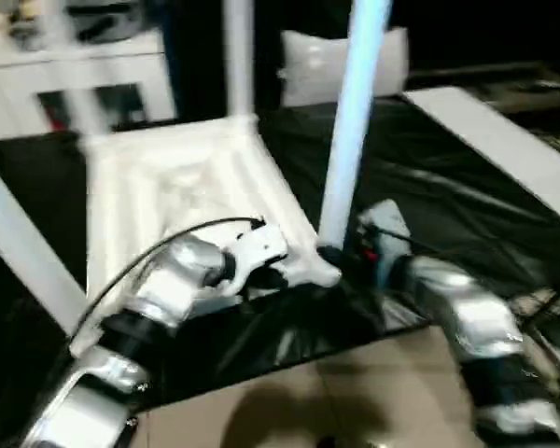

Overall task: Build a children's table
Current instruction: Rotate leg to tighten

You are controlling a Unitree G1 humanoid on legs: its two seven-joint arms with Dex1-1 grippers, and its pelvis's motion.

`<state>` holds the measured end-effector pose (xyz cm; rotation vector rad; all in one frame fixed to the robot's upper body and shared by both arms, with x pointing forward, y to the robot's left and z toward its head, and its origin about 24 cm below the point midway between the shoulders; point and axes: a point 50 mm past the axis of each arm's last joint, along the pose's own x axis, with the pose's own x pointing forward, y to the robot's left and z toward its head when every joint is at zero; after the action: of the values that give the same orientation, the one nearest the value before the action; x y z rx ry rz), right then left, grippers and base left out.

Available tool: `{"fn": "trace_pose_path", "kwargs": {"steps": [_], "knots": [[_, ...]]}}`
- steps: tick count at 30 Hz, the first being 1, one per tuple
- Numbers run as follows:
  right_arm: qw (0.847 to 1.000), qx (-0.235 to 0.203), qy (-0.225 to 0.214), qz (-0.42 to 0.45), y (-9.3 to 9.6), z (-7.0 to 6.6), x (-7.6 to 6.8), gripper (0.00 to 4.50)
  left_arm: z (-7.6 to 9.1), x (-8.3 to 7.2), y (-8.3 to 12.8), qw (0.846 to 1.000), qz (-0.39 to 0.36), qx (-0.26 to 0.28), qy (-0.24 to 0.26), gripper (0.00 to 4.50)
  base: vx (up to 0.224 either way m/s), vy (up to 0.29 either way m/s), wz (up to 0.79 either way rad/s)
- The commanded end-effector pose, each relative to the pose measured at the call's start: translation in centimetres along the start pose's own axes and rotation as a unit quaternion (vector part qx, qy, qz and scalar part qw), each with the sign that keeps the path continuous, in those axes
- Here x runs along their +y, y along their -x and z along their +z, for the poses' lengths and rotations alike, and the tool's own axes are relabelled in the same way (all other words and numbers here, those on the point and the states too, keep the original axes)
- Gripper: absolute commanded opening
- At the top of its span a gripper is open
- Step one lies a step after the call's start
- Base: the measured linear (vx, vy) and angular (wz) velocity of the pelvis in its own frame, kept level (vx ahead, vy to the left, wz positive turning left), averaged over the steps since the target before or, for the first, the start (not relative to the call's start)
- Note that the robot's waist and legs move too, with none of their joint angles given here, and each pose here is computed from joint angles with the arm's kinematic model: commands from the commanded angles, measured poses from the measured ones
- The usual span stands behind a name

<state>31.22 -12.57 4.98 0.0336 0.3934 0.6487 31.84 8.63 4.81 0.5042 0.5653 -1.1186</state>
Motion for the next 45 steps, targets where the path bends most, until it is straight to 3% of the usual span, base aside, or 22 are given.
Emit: {"fn": "trace_pose_path", "kwargs": {"steps": [1, 6, 11, 13, 16, 21, 26, 28, 33, 38, 45], "knots": [[0.999, 0.001, -0.011, 0.043, -2.0, 0.1, 2.6, 2.25, 3.8, -3.2, -2.6, 0.995, -0.072, -0.054, -0.044, 0.00, 0.039, -0.077, 0.04], [0.998, -0.017, 0.008, 0.062, -1.3, 0.4, 2.7, 2.94, 3.6, -2.7, -2.5, 0.997, -0.051, -0.043, -0.049, 0.00, 0.053, -0.039, -0.14], [0.995, -0.035, 0.052, 0.076, 1.1, 0.3, 0.4, 3.22, 2.1, -1.5, -1.0, 0.997, -0.044, -0.030, -0.062, 0.00, 0.000, 0.000, 0.00], [0.995, -0.036, 0.057, 0.080, 1.4, 0.4, 0.2, 3.51, 1.9, -1.4, -0.9, 0.997, -0.044, -0.029, -0.063, 0.00, 0.000, 0.000, 0.00], [0.989, -0.045, 0.086, 0.113, 3.2, 0.9, -1.0, 3.60, 0.5, -0.9, 0.1, 0.994, -0.060, -0.016, -0.090, 0.00, 0.000, 0.000, 0.00], [0.982, -0.028, 0.115, 0.145, 4.7, 1.2, -2.2, 4.02, 0.0, -1.0, 1.0, 0.985, -0.098, -0.047, -0.137, 0.00, 0.000, 0.000, 0.00], [0.956, 0.014, 0.153, 0.251, 6.2, 1.0, -1.9, 4.02, -0.9, -1.3, 2.1, 0.971, -0.173, -0.036, -0.163, 0.00, 0.000, 0.000, 0.00], [0.941, 0.031, 0.152, 0.302, 6.7, 0.9, -1.8, 3.77, -1.2, -1.7, 2.6, 0.958, -0.219, -0.026, -0.182, 0.00, 0.000, 0.000, 0.00], [0.923, 0.048, 0.154, 0.348, 6.7, 0.8, -1.4, 3.29, -1.2, -1.8, 2.7, 0.946, -0.247, -0.021, -0.211, 0.00, 0.000, 0.000, 0.00], [0.911, 0.053, 0.141, 0.384, 6.3, 0.5, -0.7, 2.84, -0.8, -2.2, 2.6, 0.939, -0.263, -0.028, -0.221, 0.00, 0.000, 0.000, 0.00], [0.905, 0.060, 0.128, 0.401, 6.2, 0.3, -0.5, 2.25, -0.9, -2.3, 2.6, 0.935, -0.271, -0.029, -0.227, 0.00, 0.000, 0.000, 0.00]]}}
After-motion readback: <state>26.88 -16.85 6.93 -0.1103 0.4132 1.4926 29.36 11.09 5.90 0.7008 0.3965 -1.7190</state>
